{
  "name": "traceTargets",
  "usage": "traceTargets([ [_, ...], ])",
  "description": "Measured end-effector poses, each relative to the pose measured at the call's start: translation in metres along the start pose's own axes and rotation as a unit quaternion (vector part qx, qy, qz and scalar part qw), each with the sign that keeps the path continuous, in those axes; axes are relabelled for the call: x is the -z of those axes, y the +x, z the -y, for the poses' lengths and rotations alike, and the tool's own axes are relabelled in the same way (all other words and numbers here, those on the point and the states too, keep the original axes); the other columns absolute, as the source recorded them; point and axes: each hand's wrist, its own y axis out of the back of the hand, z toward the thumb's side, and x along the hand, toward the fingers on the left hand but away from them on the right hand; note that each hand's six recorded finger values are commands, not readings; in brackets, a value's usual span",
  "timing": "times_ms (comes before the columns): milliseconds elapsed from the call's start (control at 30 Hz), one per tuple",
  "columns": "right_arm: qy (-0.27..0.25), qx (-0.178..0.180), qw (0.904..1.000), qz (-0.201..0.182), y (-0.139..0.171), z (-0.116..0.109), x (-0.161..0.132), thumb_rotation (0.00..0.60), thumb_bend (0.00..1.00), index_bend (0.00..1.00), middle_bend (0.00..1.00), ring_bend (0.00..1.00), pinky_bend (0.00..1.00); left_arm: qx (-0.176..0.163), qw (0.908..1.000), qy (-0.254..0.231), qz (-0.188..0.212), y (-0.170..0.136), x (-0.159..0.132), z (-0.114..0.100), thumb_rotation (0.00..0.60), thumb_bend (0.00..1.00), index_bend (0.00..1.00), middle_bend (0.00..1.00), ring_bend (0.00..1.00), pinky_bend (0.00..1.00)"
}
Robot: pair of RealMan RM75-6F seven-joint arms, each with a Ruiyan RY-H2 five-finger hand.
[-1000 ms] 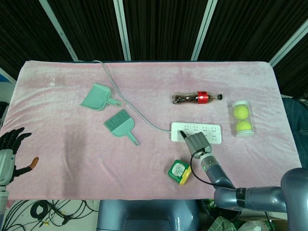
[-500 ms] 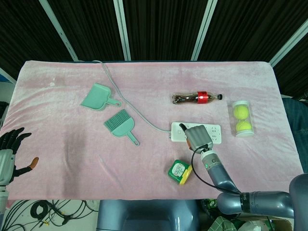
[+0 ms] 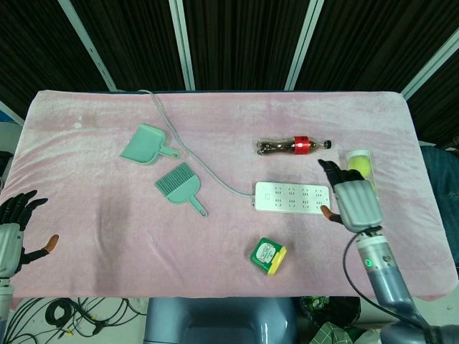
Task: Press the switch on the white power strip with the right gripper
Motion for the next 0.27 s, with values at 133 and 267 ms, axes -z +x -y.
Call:
traceTargets([
  [133,-0.007,0.007,0.9995,0.030,0.049,0.001,0.043,0.600,0.07,0.11,0.12,0.28,0.23,-0.005,1.0000,-0.002,0.005,-0.001,-0.002,-0.002,0.600,0.27,0.19,0.07,0.03,0.00],
  [267,-0.003,0.018,0.9986,0.051,0.073,0.008,0.078,0.600,0.08,0.11,0.12,0.28,0.22,-0.008,0.9999,-0.003,0.008,-0.003,-0.003,-0.002,0.600,0.27,0.19,0.07,0.03,0.00],
])
